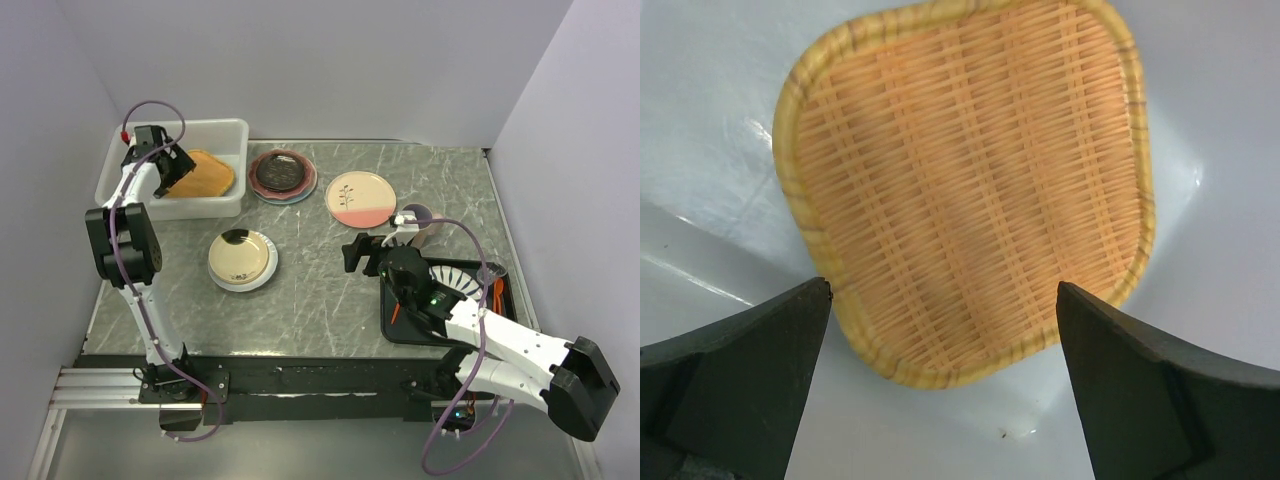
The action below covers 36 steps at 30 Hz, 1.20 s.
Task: Place the plates into the plastic bin on the countertop
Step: Place the plate in the plastic bin.
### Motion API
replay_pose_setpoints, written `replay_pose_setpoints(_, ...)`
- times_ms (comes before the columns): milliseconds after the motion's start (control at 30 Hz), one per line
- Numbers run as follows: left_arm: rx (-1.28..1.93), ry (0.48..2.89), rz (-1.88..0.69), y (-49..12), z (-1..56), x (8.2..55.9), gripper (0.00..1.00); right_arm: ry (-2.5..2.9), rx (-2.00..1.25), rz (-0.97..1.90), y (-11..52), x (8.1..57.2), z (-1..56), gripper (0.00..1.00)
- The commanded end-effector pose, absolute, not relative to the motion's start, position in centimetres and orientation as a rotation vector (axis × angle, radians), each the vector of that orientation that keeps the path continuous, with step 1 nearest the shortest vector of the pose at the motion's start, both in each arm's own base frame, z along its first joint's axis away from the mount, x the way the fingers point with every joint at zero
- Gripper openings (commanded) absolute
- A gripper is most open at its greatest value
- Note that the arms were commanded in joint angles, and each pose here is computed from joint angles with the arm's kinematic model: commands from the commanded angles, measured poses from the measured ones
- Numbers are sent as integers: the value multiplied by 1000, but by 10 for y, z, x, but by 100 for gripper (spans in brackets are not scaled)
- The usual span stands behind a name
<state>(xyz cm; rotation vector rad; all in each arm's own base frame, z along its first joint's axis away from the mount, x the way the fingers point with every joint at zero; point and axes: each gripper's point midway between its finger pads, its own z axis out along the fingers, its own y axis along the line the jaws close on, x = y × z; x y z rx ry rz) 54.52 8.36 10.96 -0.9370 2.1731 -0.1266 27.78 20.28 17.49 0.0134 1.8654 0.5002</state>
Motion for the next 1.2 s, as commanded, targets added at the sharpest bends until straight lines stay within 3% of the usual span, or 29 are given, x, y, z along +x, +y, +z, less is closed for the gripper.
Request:
replay_pose_setpoints(0, -867, 2138, 40, 90, 147, 541, 99, 1829, 15, 530, 210, 283, 191, 100)
replay_pose_setpoints(300, -813, 2108, 12, 69, 169, 539, 99, 1827, 18, 524, 209, 283, 192, 100)
replay_pose_setpoints(800, -557, 1933, -176, -21, 272, 523, 99, 1835, 22, 526, 210, 283, 188, 100)
replay_pose_setpoints(1167, -343, 1982, -299, -102, 271, 507, 99, 1851, 11, 520, 215, 287, 184, 100)
